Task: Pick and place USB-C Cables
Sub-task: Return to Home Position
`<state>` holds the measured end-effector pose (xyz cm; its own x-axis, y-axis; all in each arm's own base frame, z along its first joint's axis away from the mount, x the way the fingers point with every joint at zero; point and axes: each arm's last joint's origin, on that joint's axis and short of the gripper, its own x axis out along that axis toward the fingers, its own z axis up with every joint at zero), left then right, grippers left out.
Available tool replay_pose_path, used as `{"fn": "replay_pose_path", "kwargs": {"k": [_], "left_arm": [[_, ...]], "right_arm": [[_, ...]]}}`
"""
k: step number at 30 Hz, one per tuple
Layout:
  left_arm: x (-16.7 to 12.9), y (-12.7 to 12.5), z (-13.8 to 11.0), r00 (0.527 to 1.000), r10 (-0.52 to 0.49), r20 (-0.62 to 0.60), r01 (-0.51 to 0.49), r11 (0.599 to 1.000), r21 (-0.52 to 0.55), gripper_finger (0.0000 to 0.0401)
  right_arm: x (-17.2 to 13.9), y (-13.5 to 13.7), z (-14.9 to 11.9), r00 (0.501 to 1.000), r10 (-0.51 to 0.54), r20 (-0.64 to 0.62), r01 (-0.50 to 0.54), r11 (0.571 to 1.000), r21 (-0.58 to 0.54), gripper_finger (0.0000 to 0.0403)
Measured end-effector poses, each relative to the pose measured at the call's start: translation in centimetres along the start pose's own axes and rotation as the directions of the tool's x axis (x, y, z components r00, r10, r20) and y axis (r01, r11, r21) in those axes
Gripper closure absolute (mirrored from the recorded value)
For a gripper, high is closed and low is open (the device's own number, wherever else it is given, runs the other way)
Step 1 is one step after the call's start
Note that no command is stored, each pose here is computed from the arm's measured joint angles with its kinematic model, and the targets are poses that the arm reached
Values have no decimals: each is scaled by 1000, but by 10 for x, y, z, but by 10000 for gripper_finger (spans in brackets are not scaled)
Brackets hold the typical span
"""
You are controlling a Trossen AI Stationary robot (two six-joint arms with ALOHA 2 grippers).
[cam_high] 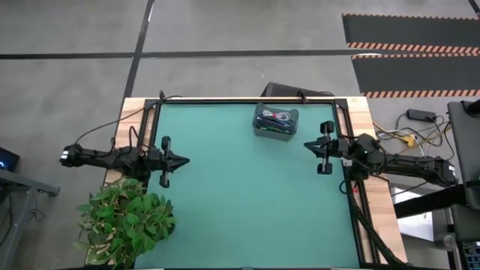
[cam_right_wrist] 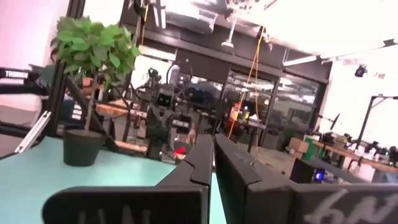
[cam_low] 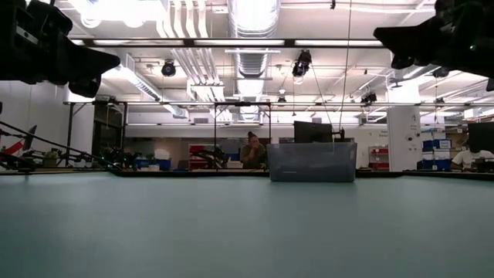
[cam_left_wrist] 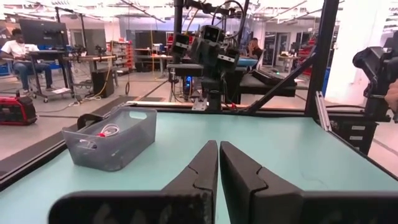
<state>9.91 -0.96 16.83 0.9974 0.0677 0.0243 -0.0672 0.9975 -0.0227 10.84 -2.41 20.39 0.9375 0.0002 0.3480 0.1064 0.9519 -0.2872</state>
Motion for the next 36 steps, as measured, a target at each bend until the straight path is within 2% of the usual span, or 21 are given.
{"fn": "replay_pose_path", "kwargs": {"k": [13,25,29,36], "left_arm": [[2,0,-3,999,1,-36,-1,1000,10,400],[6,-1,-10,994,3,-110,-1,1000,26,400],[8,-2,-13,990,5,-138,0,999,32,400],[10,-2,-16,984,7,-177,0,999,40,400]], "right_arm": [[-8,1,3,1000,-8,1,8,1000,-14,394],[-19,1,18,991,-33,131,47,993,-111,394],[-20,2,17,994,-30,110,41,994,-97,394],[-18,1,12,997,-49,67,47,999,25,394]]}}
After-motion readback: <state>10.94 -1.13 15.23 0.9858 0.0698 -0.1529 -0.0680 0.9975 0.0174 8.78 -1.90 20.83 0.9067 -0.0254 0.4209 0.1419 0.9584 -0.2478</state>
